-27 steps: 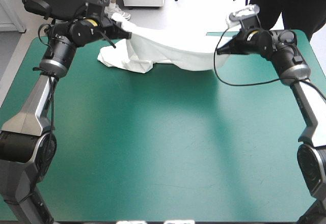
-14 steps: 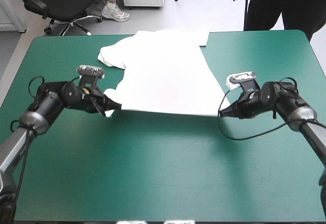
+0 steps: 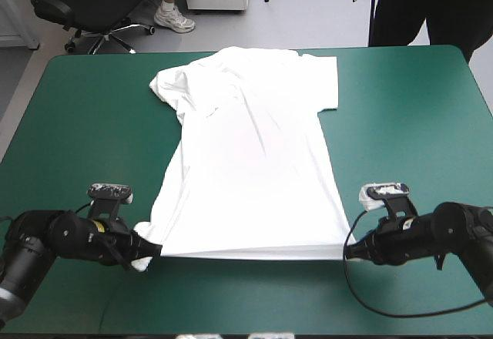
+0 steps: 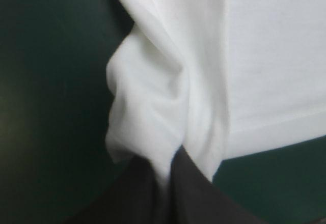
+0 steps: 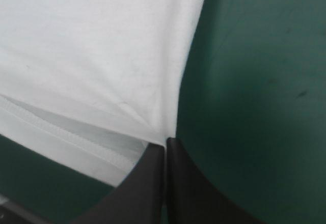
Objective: Fold the cloth
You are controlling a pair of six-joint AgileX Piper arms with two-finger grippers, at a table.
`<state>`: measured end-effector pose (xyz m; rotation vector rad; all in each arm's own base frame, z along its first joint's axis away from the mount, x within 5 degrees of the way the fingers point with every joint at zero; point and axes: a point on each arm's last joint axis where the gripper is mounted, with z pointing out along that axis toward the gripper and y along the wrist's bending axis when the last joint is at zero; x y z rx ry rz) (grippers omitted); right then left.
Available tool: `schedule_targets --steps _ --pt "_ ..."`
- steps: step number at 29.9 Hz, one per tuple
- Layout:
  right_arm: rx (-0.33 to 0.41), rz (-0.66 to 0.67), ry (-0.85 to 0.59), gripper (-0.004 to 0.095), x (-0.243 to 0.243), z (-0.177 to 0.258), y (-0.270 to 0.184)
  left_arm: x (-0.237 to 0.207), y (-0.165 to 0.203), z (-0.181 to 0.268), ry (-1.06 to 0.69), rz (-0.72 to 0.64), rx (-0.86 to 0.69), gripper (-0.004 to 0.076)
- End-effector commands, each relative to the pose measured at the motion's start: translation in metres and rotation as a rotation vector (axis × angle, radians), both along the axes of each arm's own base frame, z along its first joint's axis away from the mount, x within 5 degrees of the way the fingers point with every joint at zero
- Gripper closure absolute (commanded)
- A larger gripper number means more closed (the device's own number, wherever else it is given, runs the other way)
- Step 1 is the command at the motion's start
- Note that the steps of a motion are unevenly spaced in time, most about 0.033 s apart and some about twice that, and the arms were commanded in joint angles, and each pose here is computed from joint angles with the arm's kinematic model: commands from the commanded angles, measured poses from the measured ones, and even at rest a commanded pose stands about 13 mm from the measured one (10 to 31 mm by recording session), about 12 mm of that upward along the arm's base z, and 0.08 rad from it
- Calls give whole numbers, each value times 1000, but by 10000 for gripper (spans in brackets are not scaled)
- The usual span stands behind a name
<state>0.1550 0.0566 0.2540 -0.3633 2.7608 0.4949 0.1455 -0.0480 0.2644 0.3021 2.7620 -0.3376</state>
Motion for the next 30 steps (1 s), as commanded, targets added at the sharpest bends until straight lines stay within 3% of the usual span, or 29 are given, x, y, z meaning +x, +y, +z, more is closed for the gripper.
schedule_targets --steps 1,7,10,15,17,20,23,26,30 --pt "17 7 6 925 -24 7 -3 -21 3 5 7 -4 -7 741" --pt "34 -8 -2 921 -42 7 -6 -41 7 4 -10 8 -21 739" --pt "35 -14 13 838 -42 6 -5 -42 6 4 -12 -13 -22 668" --pt "76 -25 46 457 -39 5 -2 -48 3 3 38 -64 -49 291" --pt "120 -28 66 355 -40 7 2 -50 3 5 62 -62 -52 190" --pt "181 -47 70 345 -39 18 6 -49 3 15 55 -33 -63 187" --pt "199 -62 -23 372 -31 46 7 -40 4 35 -60 8 -67 219" --pt "177 -76 -154 376 -22 80 4 -26 11 59 -202 102 -24 223" --pt "115 -98 -289 378 -11 120 -2 2 11 78 -230 106 38 222"
